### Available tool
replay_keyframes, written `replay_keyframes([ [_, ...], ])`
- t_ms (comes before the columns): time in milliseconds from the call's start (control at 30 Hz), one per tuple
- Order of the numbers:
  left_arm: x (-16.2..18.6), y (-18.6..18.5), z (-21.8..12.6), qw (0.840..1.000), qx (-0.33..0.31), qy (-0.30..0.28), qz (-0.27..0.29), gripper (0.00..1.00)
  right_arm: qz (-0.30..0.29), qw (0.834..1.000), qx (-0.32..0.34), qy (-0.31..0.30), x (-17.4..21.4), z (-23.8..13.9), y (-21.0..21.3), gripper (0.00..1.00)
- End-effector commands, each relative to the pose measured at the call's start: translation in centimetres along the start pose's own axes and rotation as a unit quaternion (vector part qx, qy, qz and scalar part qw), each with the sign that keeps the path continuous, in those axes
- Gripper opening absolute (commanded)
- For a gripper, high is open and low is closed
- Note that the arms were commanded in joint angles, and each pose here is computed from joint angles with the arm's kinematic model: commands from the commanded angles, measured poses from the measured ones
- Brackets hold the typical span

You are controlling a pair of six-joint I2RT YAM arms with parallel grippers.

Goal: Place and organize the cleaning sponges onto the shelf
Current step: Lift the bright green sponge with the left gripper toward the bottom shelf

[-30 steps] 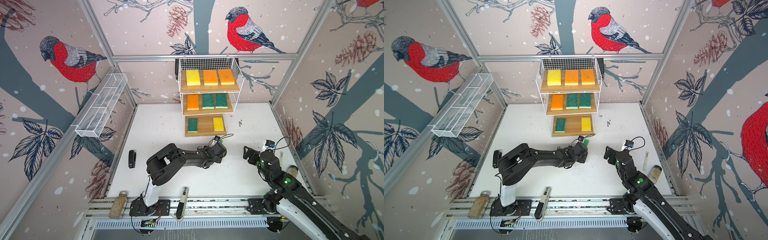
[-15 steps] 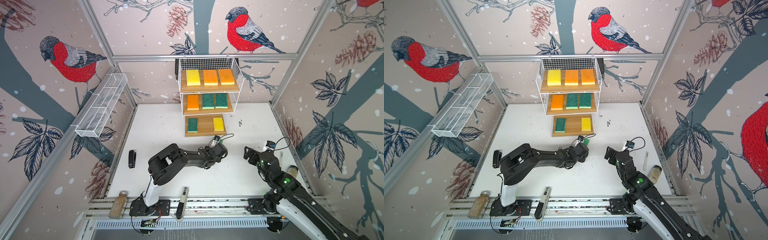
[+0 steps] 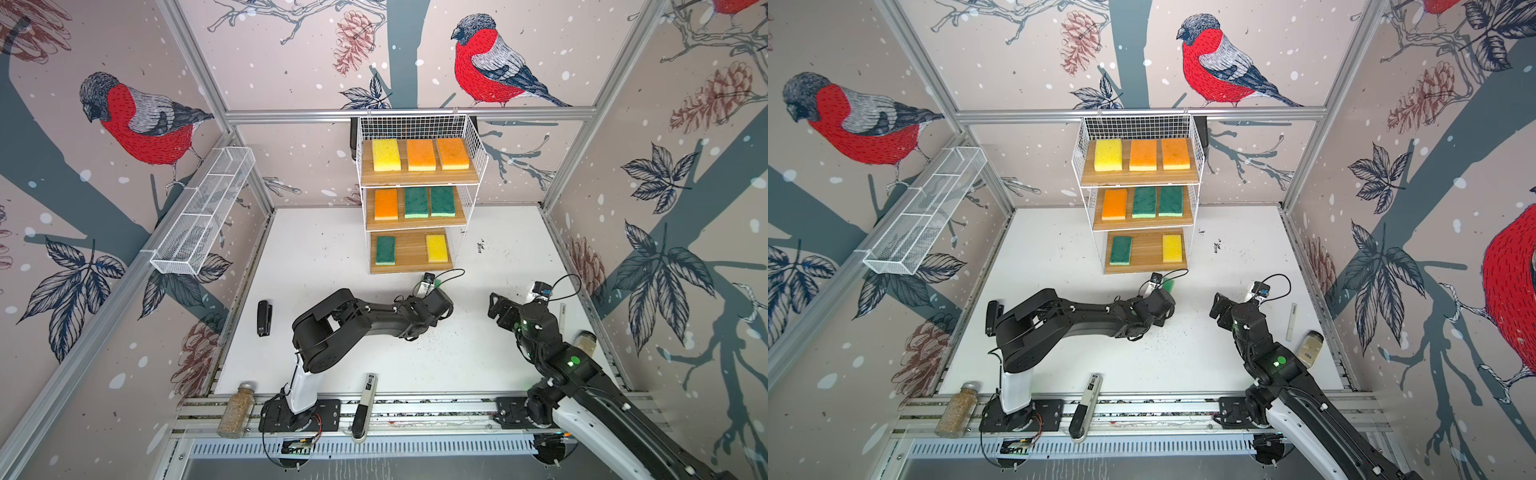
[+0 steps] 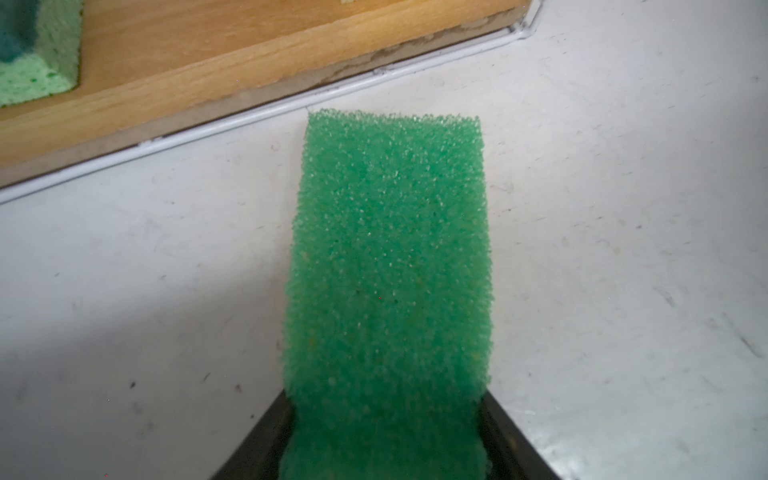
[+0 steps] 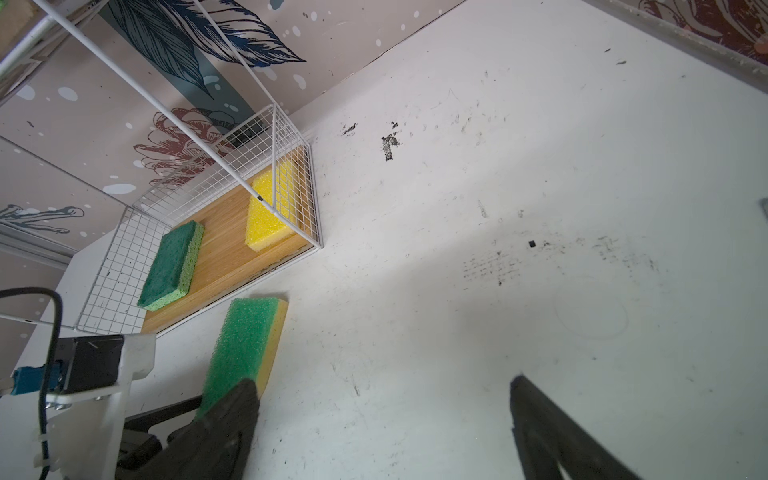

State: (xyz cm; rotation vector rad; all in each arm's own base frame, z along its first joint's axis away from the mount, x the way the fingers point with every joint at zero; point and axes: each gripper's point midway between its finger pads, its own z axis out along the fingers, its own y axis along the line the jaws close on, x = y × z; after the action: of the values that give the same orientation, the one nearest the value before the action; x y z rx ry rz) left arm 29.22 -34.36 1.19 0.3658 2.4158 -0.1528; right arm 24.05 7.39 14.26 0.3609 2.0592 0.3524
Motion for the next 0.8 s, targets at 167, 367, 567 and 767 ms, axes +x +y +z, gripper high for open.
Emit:
replay_keyframes([
  [167, 4.6, 3.3, -1.7, 0.994, -0.047, 0.093, 0.012, 0.54, 0.008, 1.000, -0.002, -0.007, -0.4, 0.0, 0.2, 0.94],
  [367, 3.3, 3.9, -3.0, 0.996, -0.047, 0.073, -0.009, 0.54, 0.007, 1.000, -0.004, -0.009, -0.5, 0.0, 0.3, 0.94],
  [567, 0.9, 3.8, -3.8, 0.998, -0.031, 0.048, -0.034, 0.54, 0.007, 1.000, -0.001, -0.011, -0.7, -0.1, 0.2, 0.94],
  [767, -2.5, 4.3, -4.2, 0.996, -0.037, 0.018, -0.073, 0.54, 0.002, 1.000, -0.002, -0.017, -1.2, -0.2, 0.4, 0.94],
])
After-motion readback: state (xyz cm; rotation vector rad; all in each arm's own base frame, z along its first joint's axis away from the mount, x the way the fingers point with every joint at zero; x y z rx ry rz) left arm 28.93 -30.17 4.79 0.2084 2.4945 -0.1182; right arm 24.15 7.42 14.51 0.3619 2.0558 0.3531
